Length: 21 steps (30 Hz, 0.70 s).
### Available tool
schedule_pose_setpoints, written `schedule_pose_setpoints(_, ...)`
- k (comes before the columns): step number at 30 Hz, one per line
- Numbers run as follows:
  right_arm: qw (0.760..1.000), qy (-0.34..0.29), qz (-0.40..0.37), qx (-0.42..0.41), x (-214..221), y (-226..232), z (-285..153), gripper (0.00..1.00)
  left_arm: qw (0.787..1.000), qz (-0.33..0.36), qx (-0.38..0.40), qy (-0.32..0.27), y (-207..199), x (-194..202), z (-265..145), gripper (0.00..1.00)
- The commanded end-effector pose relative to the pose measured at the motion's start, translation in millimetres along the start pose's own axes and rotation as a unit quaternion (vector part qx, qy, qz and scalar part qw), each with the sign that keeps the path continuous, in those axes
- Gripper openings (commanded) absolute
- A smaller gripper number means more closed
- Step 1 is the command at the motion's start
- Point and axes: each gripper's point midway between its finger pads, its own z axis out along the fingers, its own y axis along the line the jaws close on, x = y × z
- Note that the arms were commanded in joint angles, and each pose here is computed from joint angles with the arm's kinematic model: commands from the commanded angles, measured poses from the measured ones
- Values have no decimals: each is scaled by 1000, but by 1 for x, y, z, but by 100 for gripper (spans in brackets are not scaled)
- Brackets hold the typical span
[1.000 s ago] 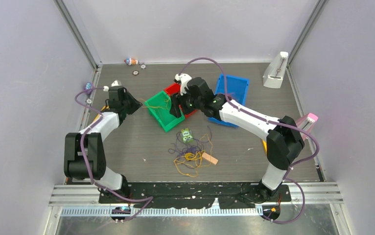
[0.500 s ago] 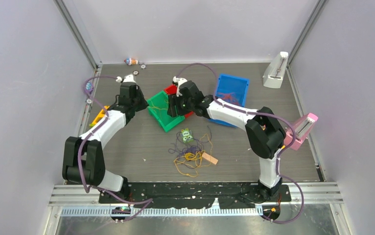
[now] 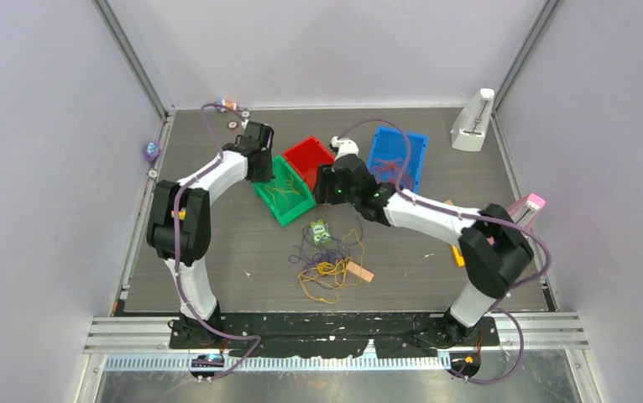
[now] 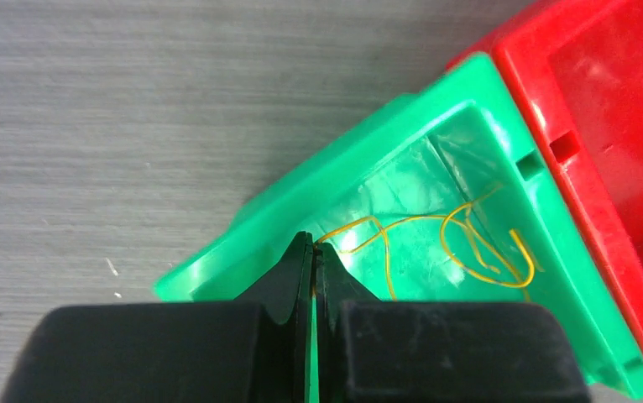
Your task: Untangle the cables
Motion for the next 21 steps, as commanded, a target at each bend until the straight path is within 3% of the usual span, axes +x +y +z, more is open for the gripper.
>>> schedule_pose_setpoints(1,993,-113,32,20,-55,-12,-35,59,999,27,-7,45,4,14,-10,2)
schedule_pose_setpoints(7,992,-119,32,32,-54,-32,-61,62,1000,22,-1,-6,5,-10,-36,37)
schedule_pose_setpoints(16,992,-119,17,46,-37,-55,-98,71,999,5,13,-50,5,-28,-77,55)
schedule_pose_setpoints(21,992,-117,5,36,-23,-61,-116,77,992,-35,23,-116,12,-26,-106,91)
